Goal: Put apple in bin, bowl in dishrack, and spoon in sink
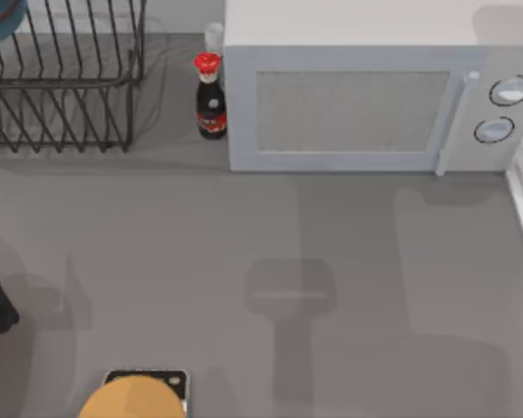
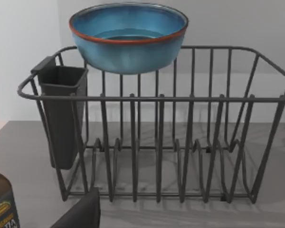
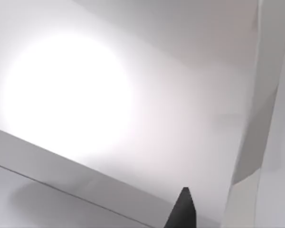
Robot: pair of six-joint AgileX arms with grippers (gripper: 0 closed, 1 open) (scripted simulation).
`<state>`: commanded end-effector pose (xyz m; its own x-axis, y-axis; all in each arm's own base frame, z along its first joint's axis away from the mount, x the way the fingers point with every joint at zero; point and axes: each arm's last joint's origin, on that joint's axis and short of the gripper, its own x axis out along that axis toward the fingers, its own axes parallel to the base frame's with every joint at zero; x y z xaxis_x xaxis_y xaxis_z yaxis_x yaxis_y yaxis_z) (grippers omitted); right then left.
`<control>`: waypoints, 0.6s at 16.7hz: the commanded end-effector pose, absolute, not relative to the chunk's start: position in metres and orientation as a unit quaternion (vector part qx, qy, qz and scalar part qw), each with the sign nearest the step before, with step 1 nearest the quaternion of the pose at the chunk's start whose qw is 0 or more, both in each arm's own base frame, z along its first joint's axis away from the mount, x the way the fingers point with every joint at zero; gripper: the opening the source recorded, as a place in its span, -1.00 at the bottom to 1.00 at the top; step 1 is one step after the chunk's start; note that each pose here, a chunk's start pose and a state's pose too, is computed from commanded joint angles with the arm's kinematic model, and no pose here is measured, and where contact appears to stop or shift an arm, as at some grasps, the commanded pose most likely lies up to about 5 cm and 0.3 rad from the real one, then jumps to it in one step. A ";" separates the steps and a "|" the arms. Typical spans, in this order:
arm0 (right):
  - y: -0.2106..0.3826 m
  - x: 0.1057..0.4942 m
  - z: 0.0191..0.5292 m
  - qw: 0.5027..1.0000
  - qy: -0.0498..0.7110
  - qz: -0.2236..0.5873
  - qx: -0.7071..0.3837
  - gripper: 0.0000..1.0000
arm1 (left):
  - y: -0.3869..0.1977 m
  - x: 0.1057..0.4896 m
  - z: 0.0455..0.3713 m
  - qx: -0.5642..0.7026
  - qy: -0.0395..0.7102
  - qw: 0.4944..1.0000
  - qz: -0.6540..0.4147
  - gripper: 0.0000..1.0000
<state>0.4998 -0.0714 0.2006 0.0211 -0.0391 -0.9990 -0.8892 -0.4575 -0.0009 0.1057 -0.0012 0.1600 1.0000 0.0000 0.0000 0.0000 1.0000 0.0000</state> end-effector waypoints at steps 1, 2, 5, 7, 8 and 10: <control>-0.071 0.501 0.199 0.359 0.375 0.590 -0.618 -1.00 | -0.001 0.106 0.160 0.000 0.000 1.000 0.000 1.00; -0.070 0.502 0.196 0.358 0.374 0.591 -0.619 -1.00 | -0.001 0.106 0.160 0.000 0.000 1.000 0.000 1.00; -0.068 0.503 0.184 0.357 0.374 0.593 -0.617 -1.00 | -0.001 0.106 0.160 0.000 0.000 1.000 0.000 1.00; -0.069 0.503 0.173 0.357 0.377 0.595 -0.614 -1.00 | -0.001 0.106 0.160 0.000 0.000 1.000 0.000 1.00; -0.069 0.502 0.167 0.357 0.378 0.595 -0.613 -1.00 | -0.001 0.106 0.160 0.000 0.000 1.000 0.000 1.00; -0.070 0.501 0.159 0.358 0.377 0.594 -0.613 -1.00 | -0.001 0.106 0.160 0.000 0.000 1.000 0.000 1.00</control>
<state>0.5008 -0.0697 0.1591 0.0086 -0.0375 -0.9993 -0.8885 -0.4588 0.0096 0.1057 -0.0012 0.1600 1.0000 0.0000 0.0000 0.0000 1.0000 0.0000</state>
